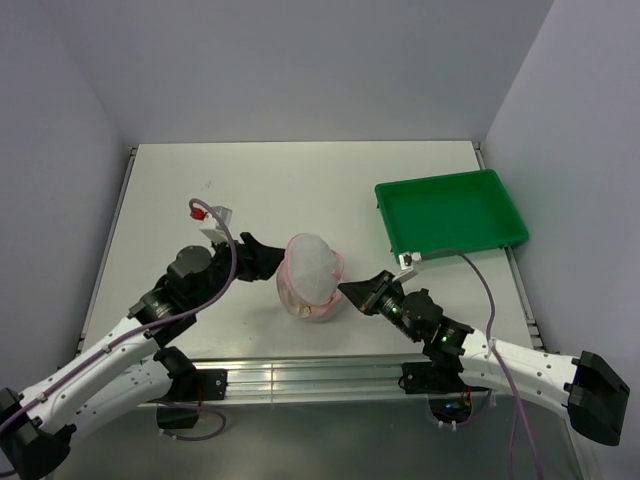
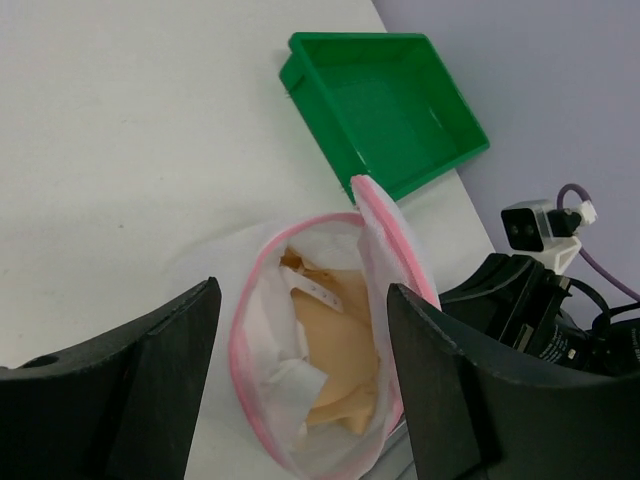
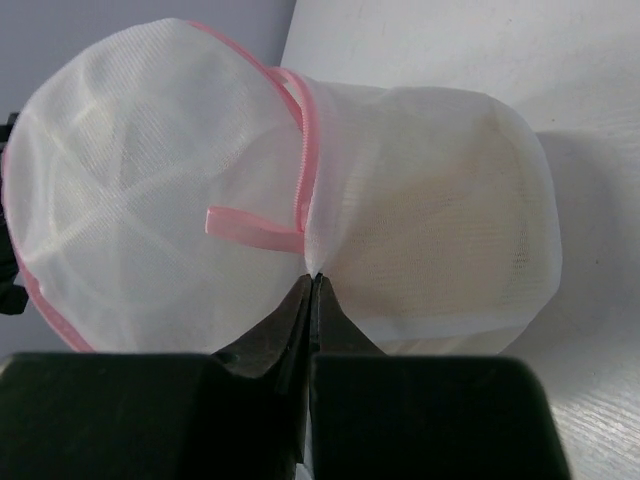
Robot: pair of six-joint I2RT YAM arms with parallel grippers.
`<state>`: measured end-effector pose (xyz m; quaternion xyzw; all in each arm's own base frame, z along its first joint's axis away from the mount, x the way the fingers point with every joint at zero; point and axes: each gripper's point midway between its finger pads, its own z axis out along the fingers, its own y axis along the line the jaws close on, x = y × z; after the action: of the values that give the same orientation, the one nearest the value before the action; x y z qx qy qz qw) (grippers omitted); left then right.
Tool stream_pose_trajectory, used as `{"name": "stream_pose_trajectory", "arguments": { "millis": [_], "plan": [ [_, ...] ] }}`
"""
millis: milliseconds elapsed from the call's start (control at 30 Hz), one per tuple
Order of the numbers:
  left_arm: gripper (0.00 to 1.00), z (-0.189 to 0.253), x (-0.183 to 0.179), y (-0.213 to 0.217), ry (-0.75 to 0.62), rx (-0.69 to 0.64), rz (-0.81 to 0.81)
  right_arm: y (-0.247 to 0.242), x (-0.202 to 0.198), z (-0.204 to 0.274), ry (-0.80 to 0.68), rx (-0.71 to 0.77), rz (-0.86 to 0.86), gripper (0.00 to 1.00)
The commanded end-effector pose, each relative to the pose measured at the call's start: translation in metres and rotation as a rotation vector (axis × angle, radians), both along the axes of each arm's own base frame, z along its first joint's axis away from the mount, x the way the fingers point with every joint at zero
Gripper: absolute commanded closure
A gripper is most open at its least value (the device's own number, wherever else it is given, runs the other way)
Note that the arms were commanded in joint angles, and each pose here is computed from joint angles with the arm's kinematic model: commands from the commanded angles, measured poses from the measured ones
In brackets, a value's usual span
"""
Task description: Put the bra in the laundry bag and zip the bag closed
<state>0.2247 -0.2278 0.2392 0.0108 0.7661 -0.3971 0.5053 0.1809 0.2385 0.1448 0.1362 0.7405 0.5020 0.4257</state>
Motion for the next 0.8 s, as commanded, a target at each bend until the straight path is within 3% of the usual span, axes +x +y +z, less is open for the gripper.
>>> {"name": "stream_pose_trajectory", "arguments": {
  "millis": [0, 267, 467, 700, 767],
  "plan": [
    [0.26, -0.013, -0.005, 0.025, 0.062, 0.088, 0.080, -0.005, 0.008, 0.016, -0.038, 0.073, -0.053, 1.00],
    [0.27, -0.046, -0.052, 0.009, 0.233, -0.095, -0.078, -0.019, 0.011, 0.000, 0.000, 0.082, -0.124, 1.00],
    [0.14, -0.024, -0.062, 0.014, 0.152, -0.316, -0.089, -0.021, 0.011, -0.007, 0.013, 0.083, -0.133, 1.00],
    [0.11, -0.025, -0.063, 0.026, 0.101, -0.473, -0.051, -0.023, 0.011, -0.009, 0.018, 0.080, -0.138, 1.00],
    [0.11, -0.040, -0.062, 0.019, 0.139, -0.482, -0.065, -0.023, 0.011, -0.009, 0.018, 0.082, -0.138, 1.00]
  ]
}}
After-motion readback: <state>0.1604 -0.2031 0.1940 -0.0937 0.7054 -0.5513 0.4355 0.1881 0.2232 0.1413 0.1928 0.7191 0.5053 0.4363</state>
